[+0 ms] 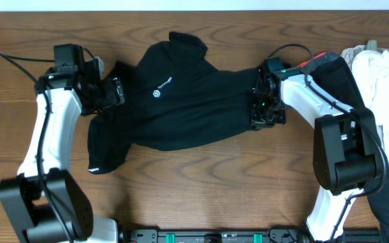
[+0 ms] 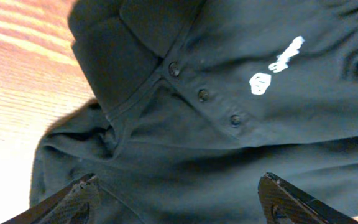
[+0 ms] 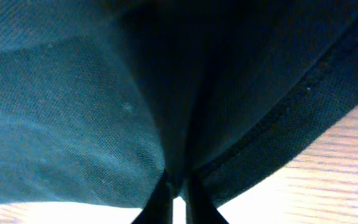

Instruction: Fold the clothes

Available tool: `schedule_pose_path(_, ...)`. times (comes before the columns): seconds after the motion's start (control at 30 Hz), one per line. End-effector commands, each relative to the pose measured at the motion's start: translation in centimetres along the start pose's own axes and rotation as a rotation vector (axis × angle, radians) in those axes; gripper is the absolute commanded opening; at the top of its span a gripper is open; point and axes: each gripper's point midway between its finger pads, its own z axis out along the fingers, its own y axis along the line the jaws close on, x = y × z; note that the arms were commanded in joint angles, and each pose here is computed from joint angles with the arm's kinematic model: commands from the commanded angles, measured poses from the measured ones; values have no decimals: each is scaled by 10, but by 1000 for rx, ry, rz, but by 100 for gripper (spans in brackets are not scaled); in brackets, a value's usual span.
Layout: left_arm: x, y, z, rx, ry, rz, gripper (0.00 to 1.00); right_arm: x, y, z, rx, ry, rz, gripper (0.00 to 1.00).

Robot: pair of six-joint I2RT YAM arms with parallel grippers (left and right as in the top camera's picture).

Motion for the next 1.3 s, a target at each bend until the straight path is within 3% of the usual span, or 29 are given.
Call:
schedule_pose_path(0.0, -6, -5, -15, 13, -35, 13, 83, 0, 9, -6, -25, -8, -15, 1)
schedule_pose_path(0.27, 10, -4, -18, 5, 21, -1, 83, 8, 23, -69, -83, -91, -114, 2)
schedule_pose_path(0.4, 19, -2, -19, 1, 60, -11, 84, 13, 19, -71, -65, -79, -105, 37)
schedule_pose_path(0.53, 33, -1, -20, -7, 114, -24, 84, 16, 7, -48, -19, -39, -37, 35)
schedule_pose_path(0.87, 62, 2, -25, -22, 232, -35, 84, 40, -2, 11, -20, 80, 41, 58)
schedule_pose_path(0.9, 62, 2, -25, -22, 235, -35, 83, 39, -2, 13, -21, 73, 41, 54)
schedule_pose_path(1.0, 63, 2, -25, -23, 237, -36, 83, 32, 0, 15, -32, 40, 47, 16)
schedule_pose_path(1.07, 63, 2, -25, -23, 237, -36, 84, 24, 3, 12, -43, 8, 38, 2)
schedule_pose_path(1.27, 63, 2, -25, -23, 238, -36, 84, 21, 26, -32, -156, -12, -66, 1)
